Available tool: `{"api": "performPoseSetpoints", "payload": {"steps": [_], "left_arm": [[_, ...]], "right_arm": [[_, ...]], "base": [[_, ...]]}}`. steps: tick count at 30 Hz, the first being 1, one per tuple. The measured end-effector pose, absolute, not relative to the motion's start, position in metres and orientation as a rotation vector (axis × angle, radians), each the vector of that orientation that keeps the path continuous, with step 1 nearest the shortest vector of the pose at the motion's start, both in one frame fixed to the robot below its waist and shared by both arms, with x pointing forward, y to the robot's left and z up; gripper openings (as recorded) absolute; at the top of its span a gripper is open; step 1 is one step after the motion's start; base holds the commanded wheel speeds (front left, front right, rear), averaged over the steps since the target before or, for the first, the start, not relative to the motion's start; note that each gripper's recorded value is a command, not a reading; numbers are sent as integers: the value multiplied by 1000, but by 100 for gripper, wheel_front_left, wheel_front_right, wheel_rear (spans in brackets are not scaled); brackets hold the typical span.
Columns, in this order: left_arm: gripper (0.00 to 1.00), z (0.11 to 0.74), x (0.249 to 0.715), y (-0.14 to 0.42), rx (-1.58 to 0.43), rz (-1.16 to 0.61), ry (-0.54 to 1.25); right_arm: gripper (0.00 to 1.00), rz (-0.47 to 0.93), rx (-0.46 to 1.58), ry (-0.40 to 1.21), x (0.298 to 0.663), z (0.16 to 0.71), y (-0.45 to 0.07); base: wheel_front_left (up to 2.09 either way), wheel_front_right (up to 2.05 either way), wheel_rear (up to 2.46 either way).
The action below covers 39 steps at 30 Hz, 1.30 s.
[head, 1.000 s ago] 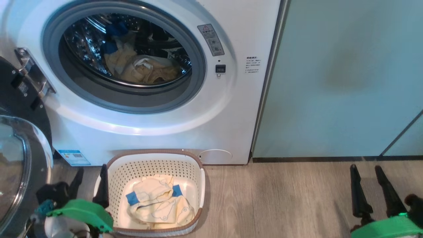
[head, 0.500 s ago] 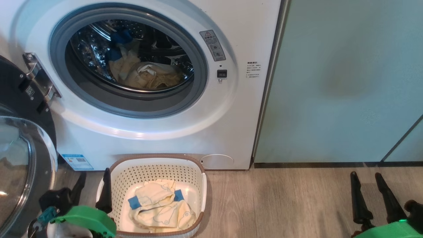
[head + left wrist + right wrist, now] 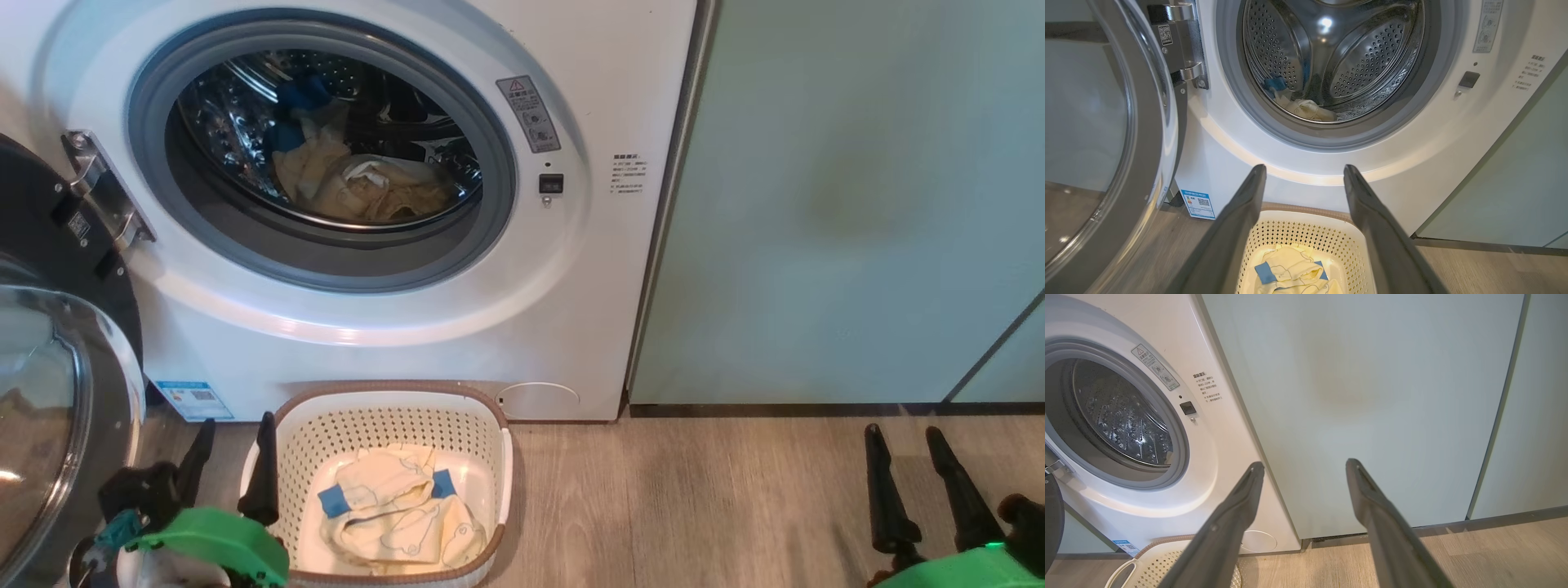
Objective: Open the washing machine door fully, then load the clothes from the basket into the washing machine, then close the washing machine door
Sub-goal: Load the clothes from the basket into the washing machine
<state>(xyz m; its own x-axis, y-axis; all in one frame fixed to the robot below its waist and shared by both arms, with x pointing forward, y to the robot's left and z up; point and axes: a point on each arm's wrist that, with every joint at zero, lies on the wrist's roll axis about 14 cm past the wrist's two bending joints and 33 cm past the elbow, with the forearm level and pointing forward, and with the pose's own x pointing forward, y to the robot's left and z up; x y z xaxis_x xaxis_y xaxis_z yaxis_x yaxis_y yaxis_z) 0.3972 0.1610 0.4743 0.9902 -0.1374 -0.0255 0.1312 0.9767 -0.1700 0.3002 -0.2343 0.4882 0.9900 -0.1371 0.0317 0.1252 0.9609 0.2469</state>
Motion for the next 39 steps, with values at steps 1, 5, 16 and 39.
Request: {"api": "performPoseSetpoints", "payload": {"steps": [1,5,16,39], "left_arm": [[100,474,397,161,-169,-134,37],[100,474,397,160,-163,-142,39],[100,472,396,161,-156,-143,41],[100,429,392,147,-141,-174,178]], "right_arm": [[100,-132,247,-49,300,488,-234],[100,-131,247,-47,301,488,-234],[100,-127,247,-43,302,487,-232],[100,-135,246,-8,302,478,-232]], "base": [[0,0,0],[0,0,0],[0,0,0],[0,0,0]]}}
